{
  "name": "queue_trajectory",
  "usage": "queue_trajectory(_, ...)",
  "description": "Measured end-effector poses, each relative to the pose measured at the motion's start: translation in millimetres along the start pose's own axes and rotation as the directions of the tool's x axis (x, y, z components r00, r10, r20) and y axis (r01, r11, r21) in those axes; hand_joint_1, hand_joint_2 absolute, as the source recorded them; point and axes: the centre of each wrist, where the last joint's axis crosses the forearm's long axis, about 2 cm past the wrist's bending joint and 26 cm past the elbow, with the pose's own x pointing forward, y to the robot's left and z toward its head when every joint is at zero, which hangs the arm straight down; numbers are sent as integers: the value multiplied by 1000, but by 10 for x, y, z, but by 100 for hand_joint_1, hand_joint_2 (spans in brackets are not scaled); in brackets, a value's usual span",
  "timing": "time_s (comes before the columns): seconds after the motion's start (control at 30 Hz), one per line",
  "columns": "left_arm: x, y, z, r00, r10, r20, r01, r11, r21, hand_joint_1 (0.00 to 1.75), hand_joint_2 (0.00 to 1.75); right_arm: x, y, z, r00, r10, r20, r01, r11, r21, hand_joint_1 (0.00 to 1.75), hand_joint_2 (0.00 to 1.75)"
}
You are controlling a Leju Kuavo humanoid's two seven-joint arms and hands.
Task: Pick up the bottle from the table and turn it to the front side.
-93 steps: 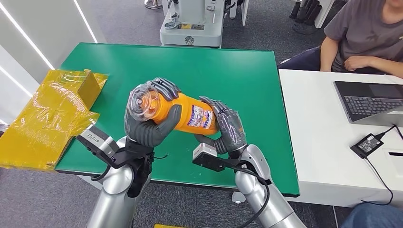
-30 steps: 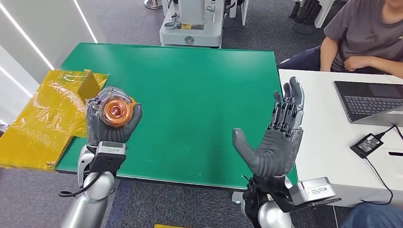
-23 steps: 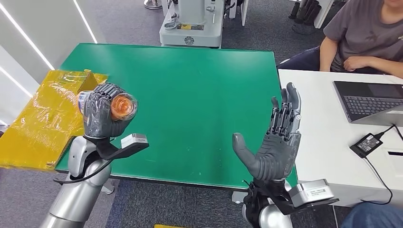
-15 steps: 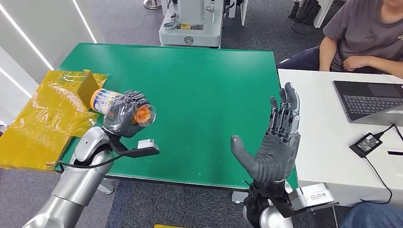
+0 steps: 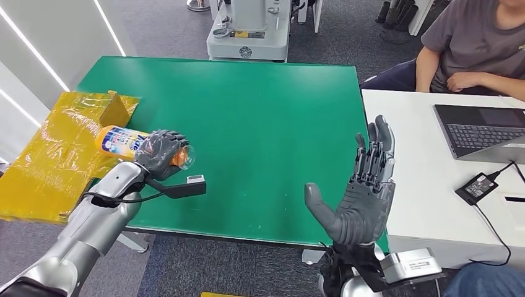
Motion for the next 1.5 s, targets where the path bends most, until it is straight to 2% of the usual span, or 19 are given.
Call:
queue_trajectory(0.17,-159,-76,111,995,-50,-86,44,996,-72,175,175,39,4,35,1000,1,2,-1,1000,-1,0,175)
queue_trajectory(0.43,-300,-164,234,982,-78,-170,62,993,-100,175,175,88,-3,79,1000,8,3,-8,1000,-2,0,175)
queue_trajectory(0.9,-314,-339,345,961,-164,-224,151,986,-73,175,175,101,-4,78,1000,1,4,-1,1000,25,0,175)
queue_trajectory(1.5,-262,-678,536,950,-153,-273,136,988,-77,175,175,103,9,-10,999,-32,7,31,996,89,0,175)
